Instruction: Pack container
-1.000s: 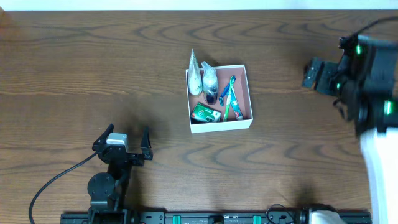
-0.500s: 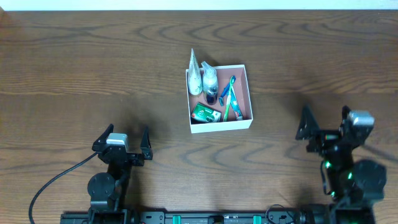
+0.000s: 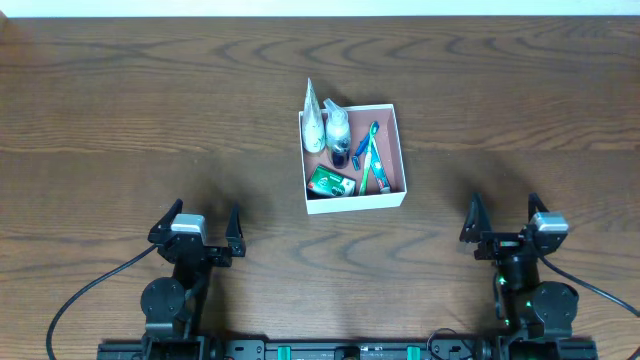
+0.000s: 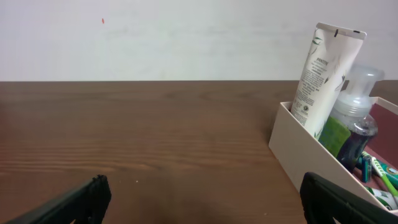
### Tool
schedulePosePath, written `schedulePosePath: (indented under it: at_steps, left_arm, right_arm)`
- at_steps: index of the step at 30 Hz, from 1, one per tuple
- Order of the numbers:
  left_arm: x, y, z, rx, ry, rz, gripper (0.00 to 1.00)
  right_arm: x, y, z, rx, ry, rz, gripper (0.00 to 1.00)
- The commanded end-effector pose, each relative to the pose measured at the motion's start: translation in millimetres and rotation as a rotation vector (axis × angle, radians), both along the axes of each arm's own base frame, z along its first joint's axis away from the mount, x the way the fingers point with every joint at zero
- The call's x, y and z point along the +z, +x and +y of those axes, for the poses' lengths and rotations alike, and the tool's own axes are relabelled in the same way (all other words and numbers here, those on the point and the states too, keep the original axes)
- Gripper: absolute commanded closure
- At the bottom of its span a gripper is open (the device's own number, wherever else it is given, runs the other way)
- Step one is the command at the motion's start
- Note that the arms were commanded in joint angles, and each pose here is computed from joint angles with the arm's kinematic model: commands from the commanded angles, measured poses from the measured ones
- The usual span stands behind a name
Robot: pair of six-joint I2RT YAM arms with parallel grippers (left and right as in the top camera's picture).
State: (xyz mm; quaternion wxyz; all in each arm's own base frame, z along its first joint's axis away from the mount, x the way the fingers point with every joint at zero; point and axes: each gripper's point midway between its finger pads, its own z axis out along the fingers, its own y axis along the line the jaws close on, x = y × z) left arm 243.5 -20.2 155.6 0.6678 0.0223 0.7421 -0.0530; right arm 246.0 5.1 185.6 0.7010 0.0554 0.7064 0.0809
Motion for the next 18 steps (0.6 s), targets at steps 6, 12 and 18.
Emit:
schedulePosePath:
  at_steps: [6, 12, 18]
  left_arm:
    - [-17.3, 0.2, 1.3, 0.005, 0.007, 0.045, 0.02]
    - [-17.3, 0.2, 1.3, 0.005, 0.007, 0.045, 0.02]
    - [-17.3, 0.2, 1.3, 0.005, 0.007, 0.045, 0.02]
  right_arm:
    - [-15.1, 0.7, -12.9, -0.064, -0.019, 0.014, 0.01]
    - [-28.8, -0.1, -16.1, -0.08, -0.018, 0.07, 0.01]
    - [-28.8, 0.0, -15.6, -0.077, -0.018, 0.07, 0.01]
